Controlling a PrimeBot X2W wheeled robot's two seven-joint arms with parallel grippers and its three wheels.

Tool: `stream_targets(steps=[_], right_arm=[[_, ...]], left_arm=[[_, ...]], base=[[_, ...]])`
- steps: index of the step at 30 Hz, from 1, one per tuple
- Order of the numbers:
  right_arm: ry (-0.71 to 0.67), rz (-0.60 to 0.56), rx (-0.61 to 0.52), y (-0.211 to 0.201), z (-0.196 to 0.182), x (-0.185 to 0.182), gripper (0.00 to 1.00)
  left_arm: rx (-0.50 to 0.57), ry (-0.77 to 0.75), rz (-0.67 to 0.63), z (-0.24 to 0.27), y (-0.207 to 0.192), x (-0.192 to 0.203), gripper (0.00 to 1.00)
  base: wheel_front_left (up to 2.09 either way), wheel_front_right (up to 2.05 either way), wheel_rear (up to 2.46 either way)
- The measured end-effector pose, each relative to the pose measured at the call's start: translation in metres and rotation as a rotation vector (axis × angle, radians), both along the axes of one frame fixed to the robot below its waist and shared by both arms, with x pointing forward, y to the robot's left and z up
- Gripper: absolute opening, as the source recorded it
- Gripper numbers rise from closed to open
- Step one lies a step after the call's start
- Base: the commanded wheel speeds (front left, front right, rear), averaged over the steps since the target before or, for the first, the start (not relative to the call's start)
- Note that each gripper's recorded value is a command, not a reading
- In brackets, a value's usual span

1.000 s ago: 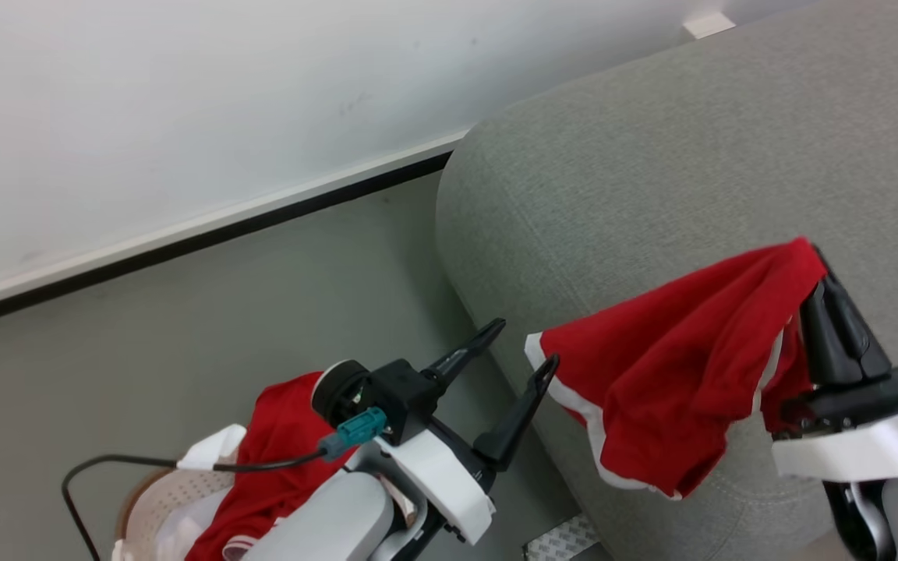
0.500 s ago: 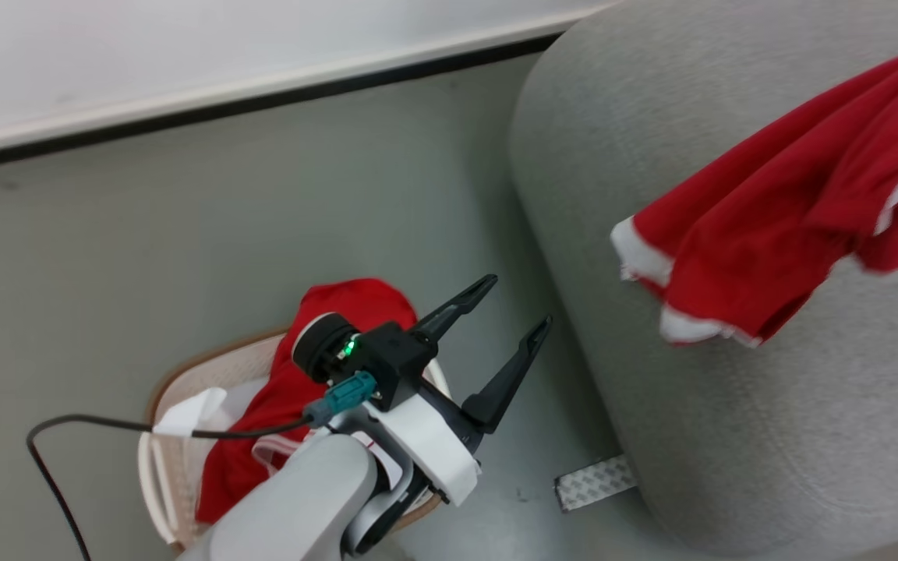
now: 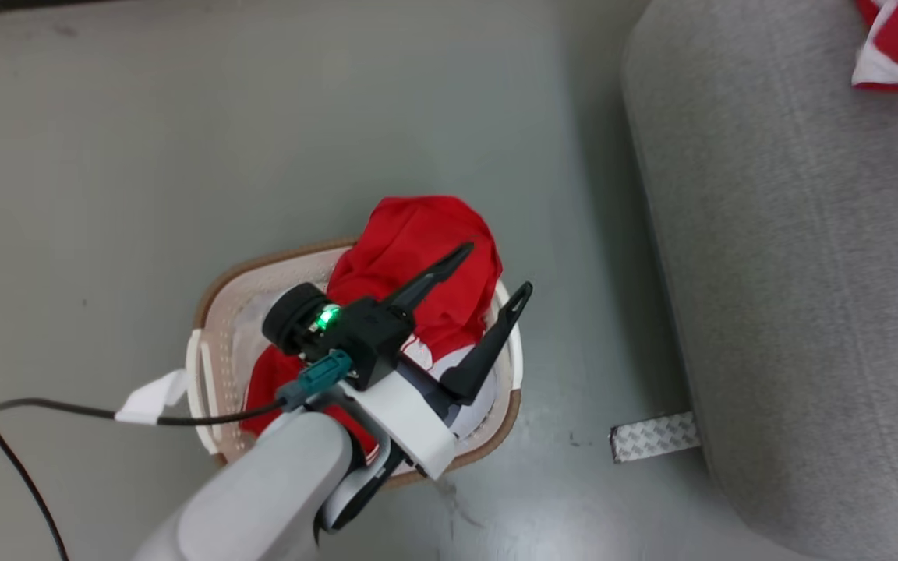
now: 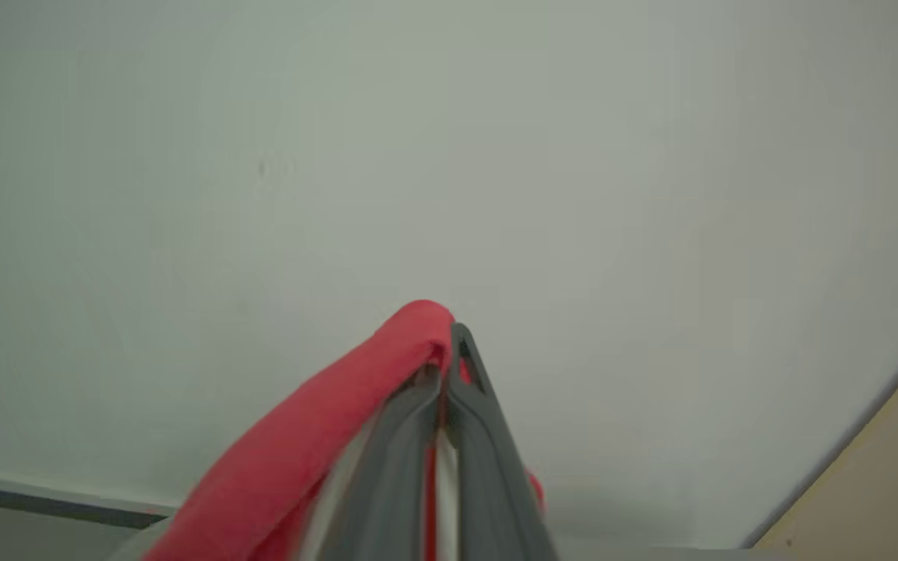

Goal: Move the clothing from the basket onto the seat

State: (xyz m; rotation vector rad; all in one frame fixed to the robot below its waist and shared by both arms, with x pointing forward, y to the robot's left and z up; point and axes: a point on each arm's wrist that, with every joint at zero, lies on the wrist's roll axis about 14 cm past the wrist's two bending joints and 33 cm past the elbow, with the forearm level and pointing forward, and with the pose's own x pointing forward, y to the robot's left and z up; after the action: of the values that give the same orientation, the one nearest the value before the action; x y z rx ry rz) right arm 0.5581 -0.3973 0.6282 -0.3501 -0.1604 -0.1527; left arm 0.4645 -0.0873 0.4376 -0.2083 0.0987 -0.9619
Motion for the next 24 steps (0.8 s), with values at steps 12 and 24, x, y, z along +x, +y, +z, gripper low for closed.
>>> stream_targets(steps=[12, 24], right_arm=[[0.59, -0.093, 0.1, 0.008, -0.21, 0.01, 0.0], [0.697, -0.099, 0.059, 0.005, -0.222, -0.016, 1.0]], left_arm=[[0.041, 0.052, 0.058, -0.034, 0.023, 0.016, 1.0], [0.037, 0.024, 0.093, -0.022, 0.031, 0.021, 1.0]], base=[[0.0, 0.0, 0.0], [0.0, 0.0, 0.0]])
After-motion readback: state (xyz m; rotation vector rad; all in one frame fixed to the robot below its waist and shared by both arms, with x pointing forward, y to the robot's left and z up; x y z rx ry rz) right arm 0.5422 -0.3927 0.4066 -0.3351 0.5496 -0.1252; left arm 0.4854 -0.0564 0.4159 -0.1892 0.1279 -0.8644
